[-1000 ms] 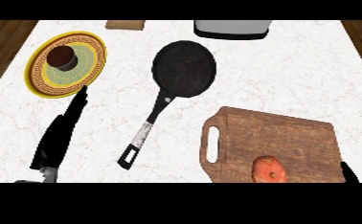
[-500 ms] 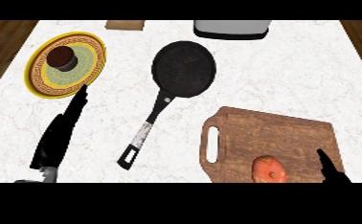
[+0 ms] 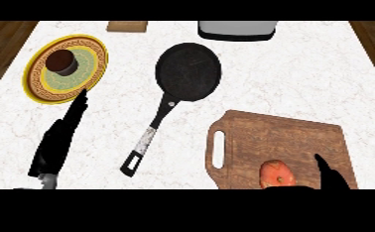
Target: Pick the squash from the cutting board and place it in the pan
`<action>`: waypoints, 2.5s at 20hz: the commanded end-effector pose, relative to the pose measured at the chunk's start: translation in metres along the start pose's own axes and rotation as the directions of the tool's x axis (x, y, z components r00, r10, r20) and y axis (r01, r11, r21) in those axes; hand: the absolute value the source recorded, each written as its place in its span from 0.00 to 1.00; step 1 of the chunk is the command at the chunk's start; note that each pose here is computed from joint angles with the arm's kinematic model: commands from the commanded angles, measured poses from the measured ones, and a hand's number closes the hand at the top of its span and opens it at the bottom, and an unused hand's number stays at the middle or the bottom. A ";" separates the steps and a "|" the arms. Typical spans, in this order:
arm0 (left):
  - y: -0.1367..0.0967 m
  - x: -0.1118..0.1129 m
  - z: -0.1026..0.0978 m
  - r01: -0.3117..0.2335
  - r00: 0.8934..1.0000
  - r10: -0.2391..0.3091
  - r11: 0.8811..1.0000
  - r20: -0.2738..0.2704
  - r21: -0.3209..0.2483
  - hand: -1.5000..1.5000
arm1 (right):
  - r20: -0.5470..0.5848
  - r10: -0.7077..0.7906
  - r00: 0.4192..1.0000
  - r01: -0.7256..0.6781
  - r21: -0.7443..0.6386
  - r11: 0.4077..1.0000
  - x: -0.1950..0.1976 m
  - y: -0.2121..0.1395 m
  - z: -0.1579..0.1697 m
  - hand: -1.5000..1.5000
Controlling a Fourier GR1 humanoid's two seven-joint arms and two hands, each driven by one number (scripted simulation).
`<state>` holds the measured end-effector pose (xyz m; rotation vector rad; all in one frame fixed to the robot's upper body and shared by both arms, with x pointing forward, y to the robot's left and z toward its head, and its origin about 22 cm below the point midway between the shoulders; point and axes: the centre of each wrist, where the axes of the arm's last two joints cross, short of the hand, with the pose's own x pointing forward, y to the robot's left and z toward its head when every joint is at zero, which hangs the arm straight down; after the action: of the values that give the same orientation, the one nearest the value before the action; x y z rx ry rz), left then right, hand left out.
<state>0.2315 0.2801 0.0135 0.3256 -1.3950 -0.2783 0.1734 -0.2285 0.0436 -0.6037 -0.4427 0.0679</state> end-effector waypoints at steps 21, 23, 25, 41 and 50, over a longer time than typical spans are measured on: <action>0.003 0.003 0.004 -0.012 1.000 0.012 1.000 -0.001 0.005 0.50 | -0.261 0.079 0.962 -0.062 0.073 0.995 0.021 0.029 -0.023 0.00; -0.002 -0.010 0.007 -0.004 1.000 0.005 1.000 -0.014 0.006 0.50 | -0.258 0.073 0.963 -0.058 0.065 0.996 0.014 0.036 -0.017 0.00; 0.001 0.005 0.006 0.009 1.000 -0.009 1.000 0.005 0.013 0.50 | -0.248 0.045 0.968 -0.037 0.034 0.999 0.027 0.041 -0.022 1.00; 0.001 -0.002 -0.003 -0.016 1.000 0.016 1.000 -0.004 -0.012 0.50 | 0.049 0.248 0.968 -0.245 -0.061 0.968 0.043 0.041 -0.020 1.00; 0.006 0.000 0.003 -0.001 1.000 0.001 1.000 -0.004 -0.001 0.50 | 0.406 0.603 0.687 -0.339 -0.554 0.760 0.084 -0.003 -0.006 1.00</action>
<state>0.2299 0.2826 0.0144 0.3279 -1.3913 -0.2766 0.2356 -0.2185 0.0439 -0.9975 -0.7344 0.6231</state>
